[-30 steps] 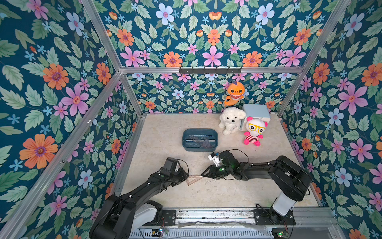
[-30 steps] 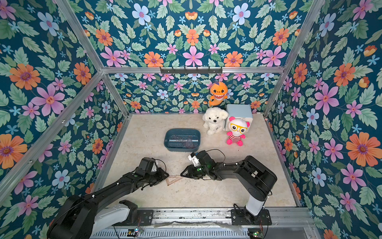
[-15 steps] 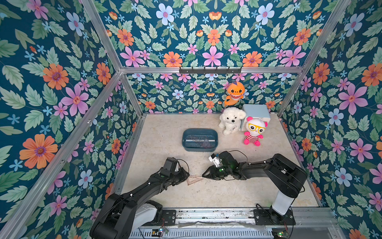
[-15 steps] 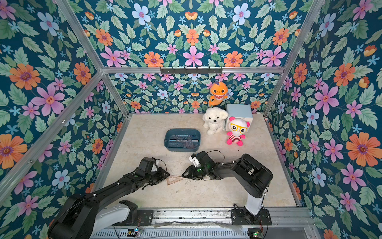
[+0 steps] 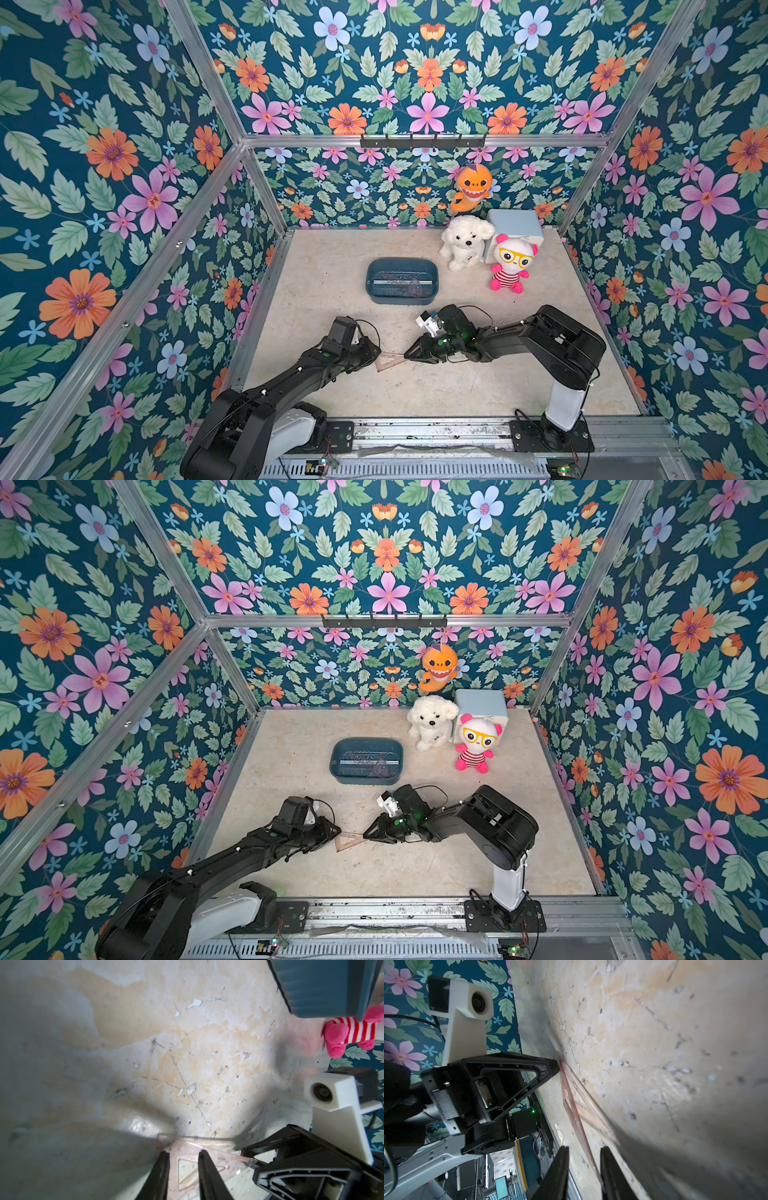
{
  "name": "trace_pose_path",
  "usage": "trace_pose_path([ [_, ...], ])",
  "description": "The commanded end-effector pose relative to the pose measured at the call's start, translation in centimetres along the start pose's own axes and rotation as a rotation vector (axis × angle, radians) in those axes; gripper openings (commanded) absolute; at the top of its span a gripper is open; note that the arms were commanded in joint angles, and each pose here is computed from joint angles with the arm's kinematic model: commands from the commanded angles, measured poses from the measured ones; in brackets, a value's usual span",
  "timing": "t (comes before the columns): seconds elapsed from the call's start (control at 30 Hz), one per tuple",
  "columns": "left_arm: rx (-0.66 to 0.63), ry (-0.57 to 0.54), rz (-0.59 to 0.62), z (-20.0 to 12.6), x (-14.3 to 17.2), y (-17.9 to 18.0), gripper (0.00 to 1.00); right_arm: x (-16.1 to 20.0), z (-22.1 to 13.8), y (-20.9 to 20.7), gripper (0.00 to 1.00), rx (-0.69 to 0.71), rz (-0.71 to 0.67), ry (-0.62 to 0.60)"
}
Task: Put the scattered rulers into the storage box
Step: Pick up the ruler from the center of the board, then place the ruler in the storage box.
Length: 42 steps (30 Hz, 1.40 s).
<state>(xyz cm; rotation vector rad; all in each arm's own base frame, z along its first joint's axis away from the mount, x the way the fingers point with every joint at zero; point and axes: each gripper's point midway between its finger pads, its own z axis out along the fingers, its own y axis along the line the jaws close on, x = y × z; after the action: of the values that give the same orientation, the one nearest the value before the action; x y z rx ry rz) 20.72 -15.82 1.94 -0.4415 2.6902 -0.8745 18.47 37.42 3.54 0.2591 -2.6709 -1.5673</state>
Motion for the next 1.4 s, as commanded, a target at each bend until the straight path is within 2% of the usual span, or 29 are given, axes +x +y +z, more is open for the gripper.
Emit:
trace_pose_path([
  [0.0,-0.136,0.049,-0.038,0.0,1.7,3.4,0.30,-0.2,0.1,1.0,0.25,-0.040,-0.016,0.004],
  [0.23,-0.134,0.046,-0.041,-0.1,1.8,3.4,0.30,-0.3,0.3,1.1,0.14,-0.050,-0.018,0.006],
  [0.4,-0.129,0.036,-0.031,-0.3,1.4,3.0,0.31,-0.2,0.3,1.3,0.00,-0.047,-0.024,0.007],
  [0.5,-0.138,0.011,0.002,-0.9,0.5,2.3,0.33,-0.3,0.0,1.5,0.00,-0.035,-0.037,0.005],
  [0.63,-0.167,-0.072,0.076,-2.6,-2.4,0.4,0.47,-0.5,-0.9,2.7,0.00,-0.012,-0.070,-0.012],
  [0.8,-0.191,-0.229,0.163,-6.9,-8.6,-4.2,0.48,-2.0,-2.8,5.2,0.00,0.021,-0.121,-0.059],
  [0.87,-0.184,-0.287,0.187,-8.6,-11.0,-5.7,0.49,-3.2,-3.6,6.1,0.00,0.036,-0.137,-0.081],
  [0.97,-0.176,-0.331,0.197,-10.0,-13.7,-6.7,0.50,-6.2,-6.1,9.1,0.00,0.028,-0.184,-0.175],
  [1.1,-0.177,-0.350,0.215,-10.4,-15.7,-7.3,0.50,-10.8,-8.4,10.3,0.00,0.047,-0.180,-0.288],
  [1.23,-0.178,-0.329,0.224,-9.4,-16.6,-7.5,0.50,-15.7,-8.6,8.7,0.00,0.096,-0.146,-0.345],
  [1.37,-0.182,-0.316,0.227,-8.6,-17.3,-7.4,0.50,-19.1,-7.4,7.2,0.00,0.135,-0.134,-0.338],
])
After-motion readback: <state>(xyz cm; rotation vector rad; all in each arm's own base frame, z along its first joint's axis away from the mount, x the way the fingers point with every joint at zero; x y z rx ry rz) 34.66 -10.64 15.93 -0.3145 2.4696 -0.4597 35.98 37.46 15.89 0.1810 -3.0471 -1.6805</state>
